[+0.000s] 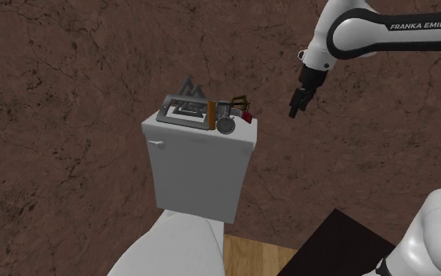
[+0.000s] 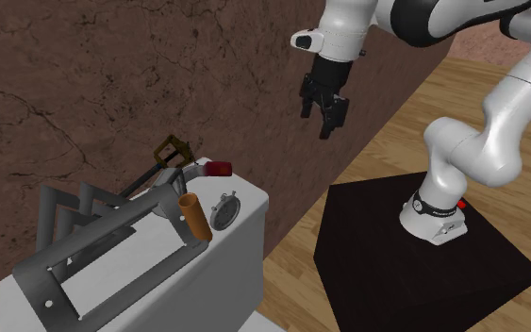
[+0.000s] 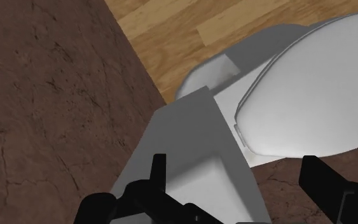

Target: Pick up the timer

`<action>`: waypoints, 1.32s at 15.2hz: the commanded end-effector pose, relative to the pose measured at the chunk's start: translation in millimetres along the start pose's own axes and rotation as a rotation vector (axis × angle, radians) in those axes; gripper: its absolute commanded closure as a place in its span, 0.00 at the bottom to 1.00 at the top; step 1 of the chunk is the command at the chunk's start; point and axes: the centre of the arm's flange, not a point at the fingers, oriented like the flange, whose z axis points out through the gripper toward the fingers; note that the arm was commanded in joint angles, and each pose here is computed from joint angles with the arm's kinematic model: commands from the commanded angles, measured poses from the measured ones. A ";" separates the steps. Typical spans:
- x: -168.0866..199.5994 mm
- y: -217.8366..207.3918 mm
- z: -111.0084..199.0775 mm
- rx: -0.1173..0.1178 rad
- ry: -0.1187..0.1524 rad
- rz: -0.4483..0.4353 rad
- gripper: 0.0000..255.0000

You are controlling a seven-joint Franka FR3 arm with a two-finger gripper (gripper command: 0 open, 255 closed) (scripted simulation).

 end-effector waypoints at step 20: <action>222.6 -66.6 90.3 0.086 0.039 -0.515 0.00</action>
